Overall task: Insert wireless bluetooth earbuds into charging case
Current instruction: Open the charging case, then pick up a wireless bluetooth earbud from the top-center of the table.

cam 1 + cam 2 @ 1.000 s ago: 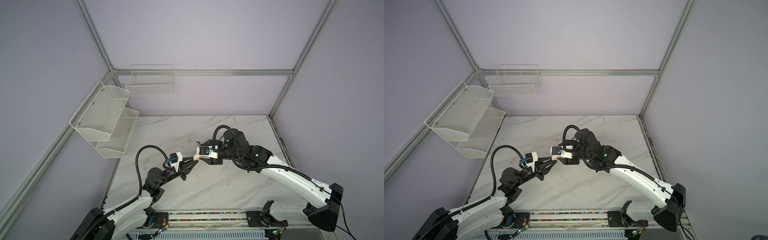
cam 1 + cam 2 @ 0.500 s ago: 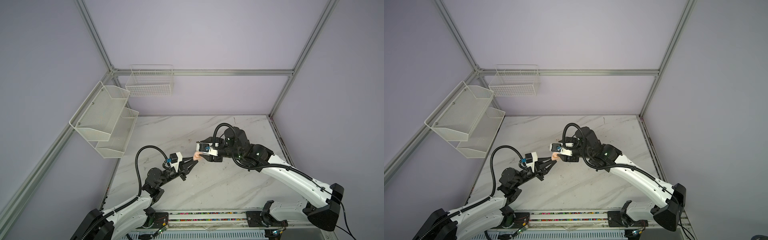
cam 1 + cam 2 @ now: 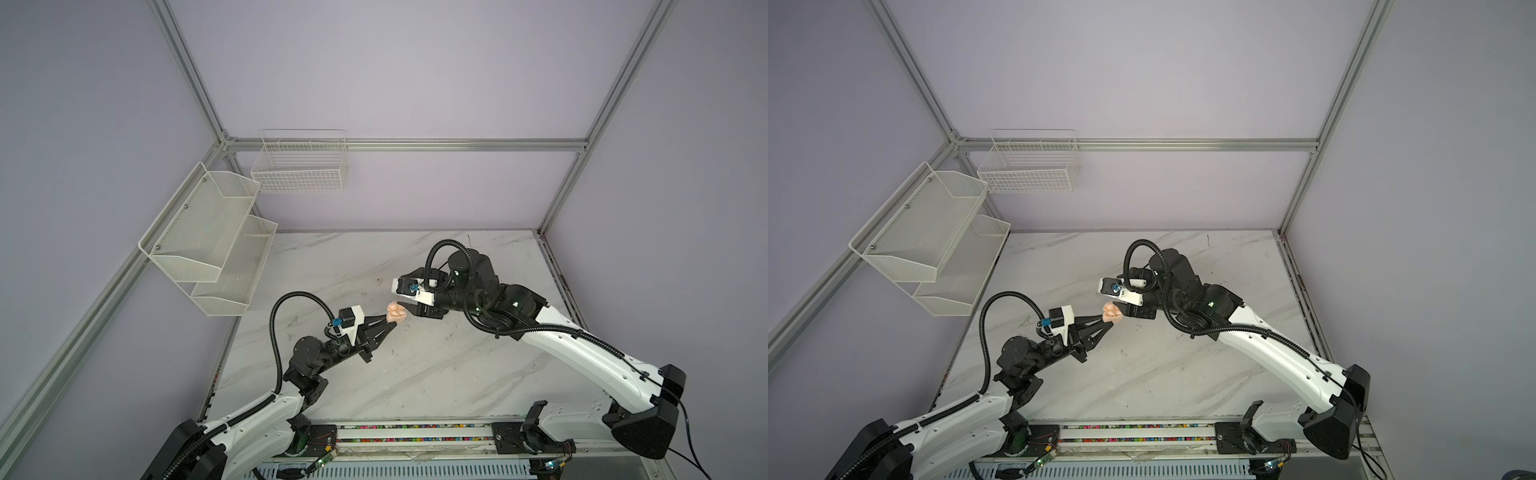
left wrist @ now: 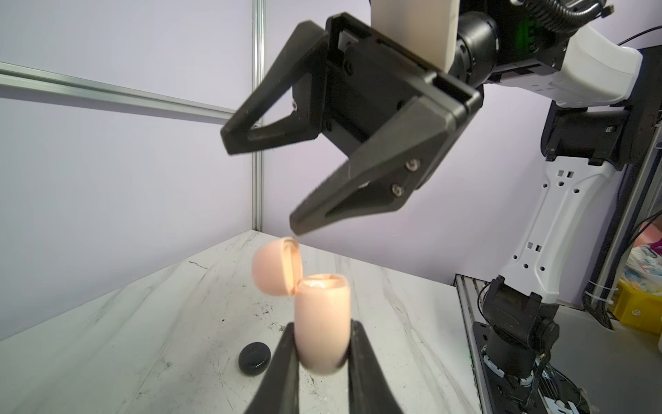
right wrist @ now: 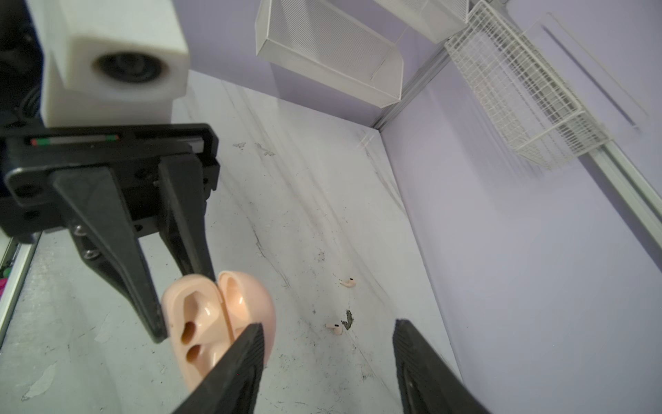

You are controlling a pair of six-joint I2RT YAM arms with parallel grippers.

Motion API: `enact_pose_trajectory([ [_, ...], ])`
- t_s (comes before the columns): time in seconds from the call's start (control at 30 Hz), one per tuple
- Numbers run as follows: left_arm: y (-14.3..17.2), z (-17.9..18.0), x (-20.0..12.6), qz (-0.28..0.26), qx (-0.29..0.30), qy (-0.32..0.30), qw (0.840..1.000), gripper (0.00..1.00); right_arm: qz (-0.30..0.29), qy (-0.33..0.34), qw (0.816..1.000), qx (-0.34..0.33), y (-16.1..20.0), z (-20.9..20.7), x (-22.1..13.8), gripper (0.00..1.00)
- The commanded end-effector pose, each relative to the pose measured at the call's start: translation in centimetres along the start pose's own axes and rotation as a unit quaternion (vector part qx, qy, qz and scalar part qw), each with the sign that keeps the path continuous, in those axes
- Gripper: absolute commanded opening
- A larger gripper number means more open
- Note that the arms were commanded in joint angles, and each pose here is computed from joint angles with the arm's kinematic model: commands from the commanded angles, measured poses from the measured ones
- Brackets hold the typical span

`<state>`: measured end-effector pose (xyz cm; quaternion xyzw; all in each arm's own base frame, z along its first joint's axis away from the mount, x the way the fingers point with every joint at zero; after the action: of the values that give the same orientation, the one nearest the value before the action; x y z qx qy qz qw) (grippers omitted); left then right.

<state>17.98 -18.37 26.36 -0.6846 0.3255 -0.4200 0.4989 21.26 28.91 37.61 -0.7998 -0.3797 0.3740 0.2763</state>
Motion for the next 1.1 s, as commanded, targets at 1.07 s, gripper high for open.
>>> enact_pose_trajectory([
  [1.07, -4.3, 6.1, 0.5, -0.016, -0.03, -0.035, 0.999, 0.0, 0.164, 0.051, 0.865, 0.471, 23.1, -3.3, 27.7, 0.47],
])
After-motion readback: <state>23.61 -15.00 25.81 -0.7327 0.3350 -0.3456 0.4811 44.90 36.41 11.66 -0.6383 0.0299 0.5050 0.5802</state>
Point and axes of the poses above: each gripper's point midway between its finger pads, its own x axis out along the fingers, its own z axis along the line the jaws close on, y = z × x, the point moved 6 cm from there along -x, back along the fingers, and after that the axes turned 5 degrees about -x, right-handed, at the moved point
